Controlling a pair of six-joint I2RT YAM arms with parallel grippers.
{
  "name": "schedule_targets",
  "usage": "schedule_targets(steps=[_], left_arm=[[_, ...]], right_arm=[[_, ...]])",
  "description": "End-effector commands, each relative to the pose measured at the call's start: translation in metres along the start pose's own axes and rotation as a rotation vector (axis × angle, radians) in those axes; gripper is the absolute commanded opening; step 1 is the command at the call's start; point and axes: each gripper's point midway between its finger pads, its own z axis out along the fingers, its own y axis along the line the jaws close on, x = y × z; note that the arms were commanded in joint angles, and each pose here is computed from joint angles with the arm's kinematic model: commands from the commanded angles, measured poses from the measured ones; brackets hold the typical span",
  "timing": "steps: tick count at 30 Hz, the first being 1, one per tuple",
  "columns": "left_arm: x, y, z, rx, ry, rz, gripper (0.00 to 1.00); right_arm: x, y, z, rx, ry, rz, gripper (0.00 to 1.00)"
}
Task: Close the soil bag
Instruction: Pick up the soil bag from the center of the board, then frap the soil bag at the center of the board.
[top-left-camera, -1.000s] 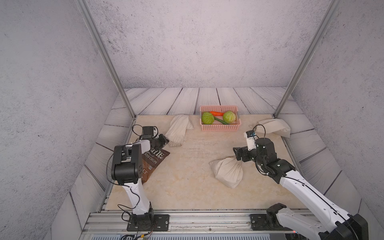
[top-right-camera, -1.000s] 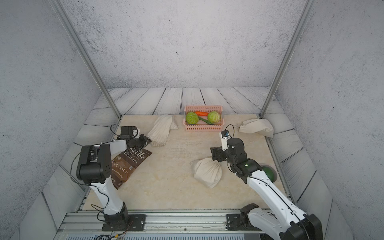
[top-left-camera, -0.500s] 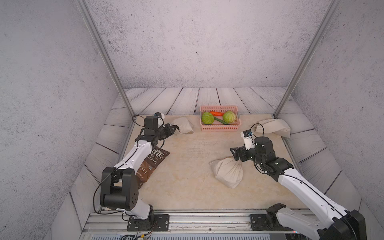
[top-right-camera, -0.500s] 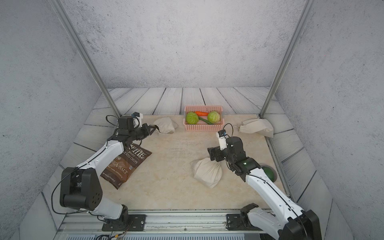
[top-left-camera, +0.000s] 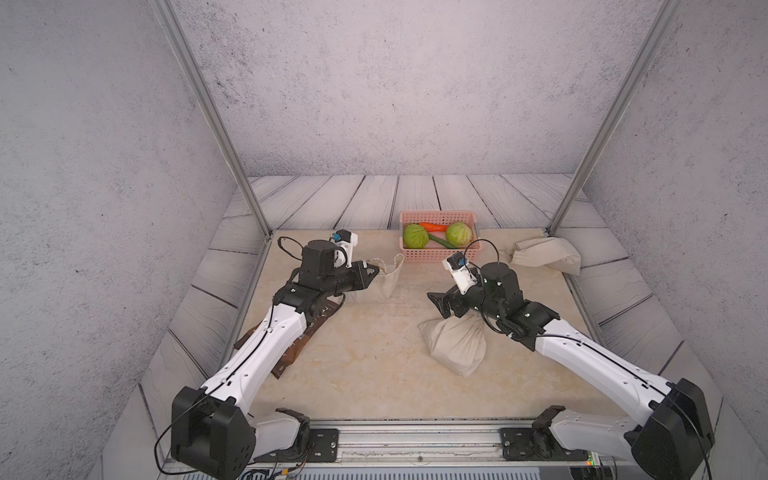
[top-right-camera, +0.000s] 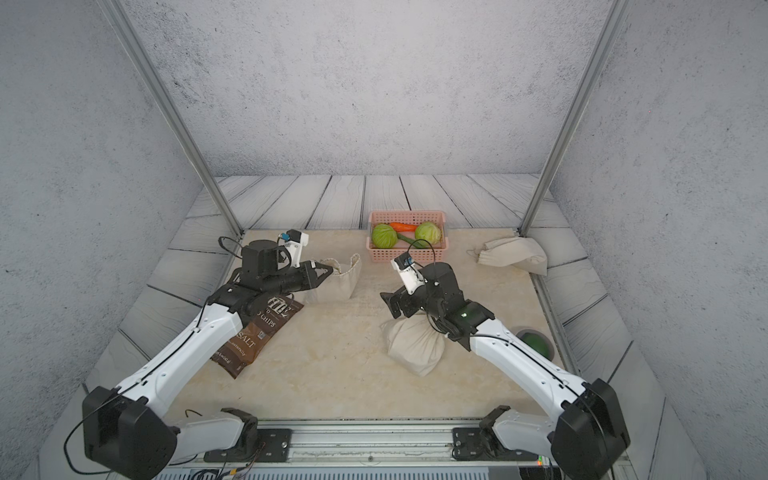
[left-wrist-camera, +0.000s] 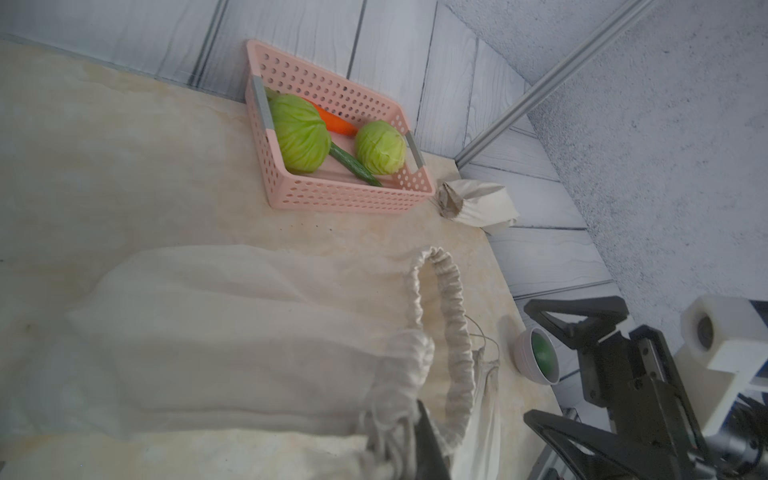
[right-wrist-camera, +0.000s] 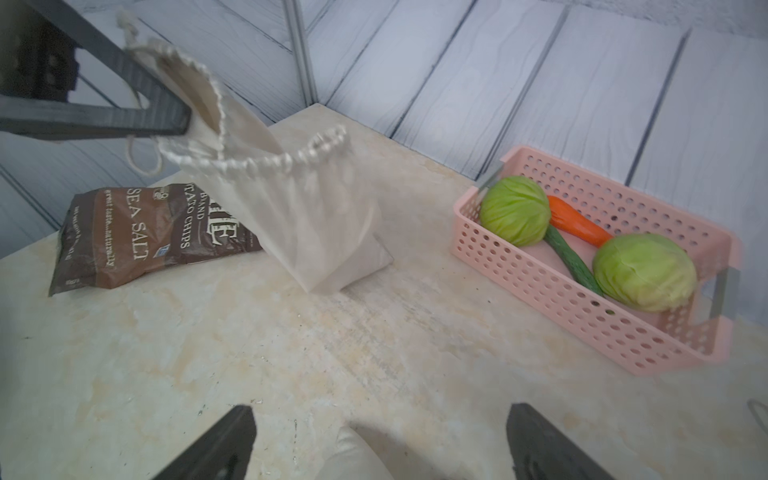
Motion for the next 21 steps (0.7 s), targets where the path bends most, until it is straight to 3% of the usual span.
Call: schedule_targets(steps=[1, 9, 14, 17, 21], left_arm=[[0.021, -0.004, -0.006, 0.025, 0.056, 0.013, 0.0], [0.038, -0.016, -0.017, 0.07, 0.093, 0.025, 0.0], [0.039, -0.028, -0.02, 0.124, 0.104, 0.033, 0.0], [0.044, -0.03, -0.024, 0.137, 0.108, 0.036, 0.0], [0.047, -0.031, -0.032, 0.143, 0.088, 0.044, 0.0]], right_arm=[[-0.022, 0.023, 0.007, -0.089, -0.072, -0.164, 0.99], [-0.037, 0.071, 0.033, -0.288, -0.096, -0.282, 0.99], [-0.041, 0.079, 0.053, -0.328, -0.083, -0.288, 0.97], [-0.043, 0.079, 0.065, -0.334, -0.049, -0.283, 0.75], [-0.042, 0.072, 0.071, -0.301, -0.013, -0.267, 0.22]])
